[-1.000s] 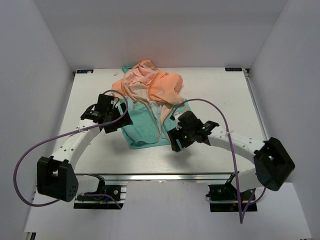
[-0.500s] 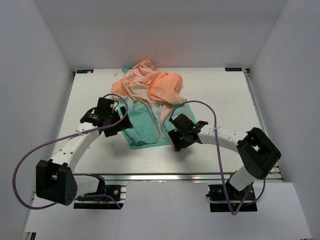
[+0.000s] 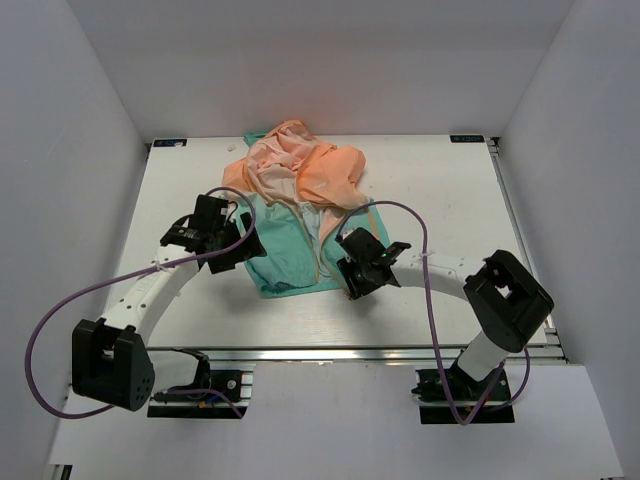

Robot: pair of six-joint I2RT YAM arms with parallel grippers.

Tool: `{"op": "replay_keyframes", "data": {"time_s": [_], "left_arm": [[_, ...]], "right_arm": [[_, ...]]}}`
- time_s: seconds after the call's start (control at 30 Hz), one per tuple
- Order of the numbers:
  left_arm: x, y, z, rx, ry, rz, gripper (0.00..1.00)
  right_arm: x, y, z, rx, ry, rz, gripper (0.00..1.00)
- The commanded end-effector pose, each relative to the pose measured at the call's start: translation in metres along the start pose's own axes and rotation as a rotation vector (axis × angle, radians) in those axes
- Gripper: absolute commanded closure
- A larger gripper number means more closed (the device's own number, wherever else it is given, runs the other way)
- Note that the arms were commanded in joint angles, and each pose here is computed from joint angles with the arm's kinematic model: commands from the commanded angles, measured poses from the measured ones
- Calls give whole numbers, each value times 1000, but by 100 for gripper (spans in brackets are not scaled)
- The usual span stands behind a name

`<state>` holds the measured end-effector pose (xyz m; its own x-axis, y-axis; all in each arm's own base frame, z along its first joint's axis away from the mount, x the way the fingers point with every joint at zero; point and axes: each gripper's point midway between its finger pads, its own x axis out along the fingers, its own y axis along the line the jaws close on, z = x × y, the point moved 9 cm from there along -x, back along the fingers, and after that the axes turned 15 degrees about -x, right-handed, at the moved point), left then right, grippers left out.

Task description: Zip up the jacket

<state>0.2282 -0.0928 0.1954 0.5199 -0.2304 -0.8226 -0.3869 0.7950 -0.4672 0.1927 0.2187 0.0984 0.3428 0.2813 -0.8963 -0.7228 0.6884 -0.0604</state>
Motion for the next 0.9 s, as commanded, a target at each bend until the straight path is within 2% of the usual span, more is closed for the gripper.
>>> {"op": "replay_keyframes", "data": {"time_s": [0.0, 0.1, 0.13, 0.17, 0.23, 0.3, 0.5, 0.6, 0.87], "left_arm": [[-2, -1, 1, 5, -13, -11, 2], [-3, -1, 1, 5, -18, -5, 2], [-4, -2, 2, 5, -21, -6, 2], [-5, -3, 2, 11, -19, -10, 2], [-7, -6, 4, 18, -17, -22, 2], [-8, -9, 4, 31, 13, -22, 2], [-13, -39, -12, 118, 42, -88, 2], [-10, -58, -33, 169, 121, -182, 2], [13, -86, -55, 161, 236, -428, 2]], "right_arm": [[10, 4, -3, 16, 19, 23, 55], [13, 7, -7, 25, 40, 16, 61], [13, 7, -8, 28, 43, 17, 72], [12, 8, -9, 37, 49, 15, 78], [7, 8, -7, 48, 43, 10, 100], [0, 8, -4, 56, 31, 12, 100], [-38, 12, 21, 80, -134, 96, 100], [-53, 14, 28, 103, -200, 148, 100], [-78, 11, 29, 173, -361, 262, 100]]}}
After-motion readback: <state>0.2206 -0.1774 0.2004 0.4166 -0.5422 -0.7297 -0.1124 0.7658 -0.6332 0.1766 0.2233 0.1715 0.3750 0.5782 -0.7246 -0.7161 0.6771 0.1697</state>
